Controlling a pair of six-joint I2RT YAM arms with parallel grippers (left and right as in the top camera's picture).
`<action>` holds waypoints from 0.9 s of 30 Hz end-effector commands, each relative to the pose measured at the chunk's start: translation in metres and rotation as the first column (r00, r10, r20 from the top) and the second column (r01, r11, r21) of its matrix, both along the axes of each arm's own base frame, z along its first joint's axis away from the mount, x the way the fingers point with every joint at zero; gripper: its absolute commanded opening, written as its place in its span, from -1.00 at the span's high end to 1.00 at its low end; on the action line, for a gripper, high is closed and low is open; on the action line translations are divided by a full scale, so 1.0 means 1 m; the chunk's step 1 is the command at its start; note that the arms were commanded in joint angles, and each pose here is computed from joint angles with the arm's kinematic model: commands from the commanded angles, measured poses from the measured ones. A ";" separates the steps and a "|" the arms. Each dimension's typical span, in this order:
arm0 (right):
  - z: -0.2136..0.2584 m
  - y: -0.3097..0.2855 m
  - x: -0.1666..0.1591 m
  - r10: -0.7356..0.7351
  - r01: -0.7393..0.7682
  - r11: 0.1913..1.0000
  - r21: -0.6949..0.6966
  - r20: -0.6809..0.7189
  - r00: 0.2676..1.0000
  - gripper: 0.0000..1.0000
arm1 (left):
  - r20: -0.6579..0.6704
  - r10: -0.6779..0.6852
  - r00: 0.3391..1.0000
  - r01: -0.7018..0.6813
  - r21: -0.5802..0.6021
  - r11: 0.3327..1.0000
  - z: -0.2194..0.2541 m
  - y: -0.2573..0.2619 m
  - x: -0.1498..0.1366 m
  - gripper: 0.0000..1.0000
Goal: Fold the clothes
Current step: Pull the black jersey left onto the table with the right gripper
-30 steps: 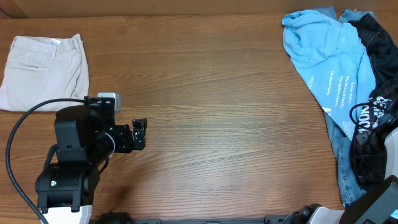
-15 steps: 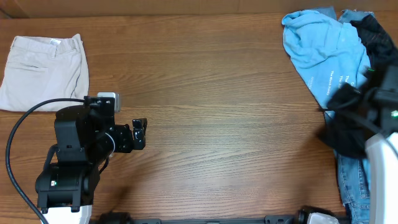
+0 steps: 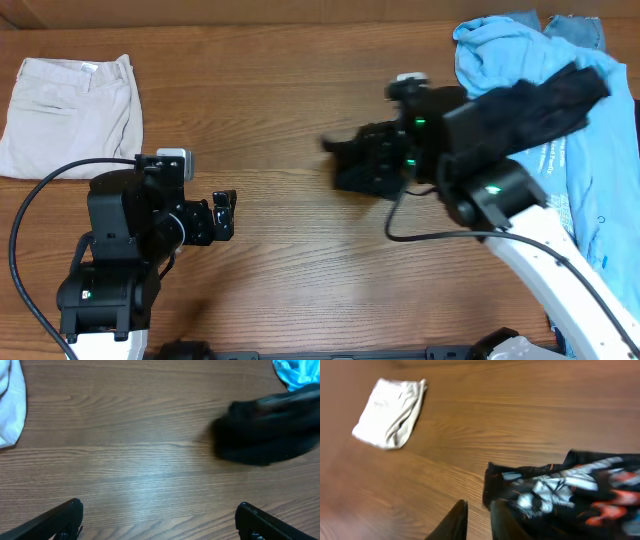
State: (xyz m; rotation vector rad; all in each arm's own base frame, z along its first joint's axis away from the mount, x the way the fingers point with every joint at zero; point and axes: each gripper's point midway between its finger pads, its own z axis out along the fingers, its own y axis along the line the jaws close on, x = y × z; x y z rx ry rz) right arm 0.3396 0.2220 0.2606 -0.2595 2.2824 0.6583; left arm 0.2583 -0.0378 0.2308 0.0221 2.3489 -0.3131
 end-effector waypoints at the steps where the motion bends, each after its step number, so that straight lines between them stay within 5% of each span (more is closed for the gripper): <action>1: 0.010 0.001 0.009 -0.021 0.021 1.000 0.007 0.039 0.999 0.60 | 0.032 -0.014 0.999 0.014 0.001 1.000 0.012 -0.002 0.002 -0.99; 7: 0.022 -0.065 0.020 -0.273 0.285 0.953 -0.101 0.116 0.955 0.33 | 0.037 -0.014 0.999 0.014 0.001 1.000 0.013 -0.002 0.003 -1.00; 13: 0.028 -0.142 -0.005 -0.473 0.485 0.855 -0.185 0.107 0.874 -0.04 | 0.076 -0.033 0.997 0.035 -0.022 0.999 0.020 -0.007 0.011 -1.00; 18: 0.022 -0.188 -0.030 -0.567 0.563 0.791 -0.240 0.057 0.821 -0.14 | 0.130 -0.101 0.986 0.118 -0.132 0.984 0.031 -0.029 0.033 -1.00; 27: 0.008 -0.233 -0.047 -0.676 0.643 0.702 -0.306 -0.003 0.737 -0.22 | -0.175 -0.168 0.970 0.133 -0.193 0.972 -0.064 -0.062 0.072 -1.00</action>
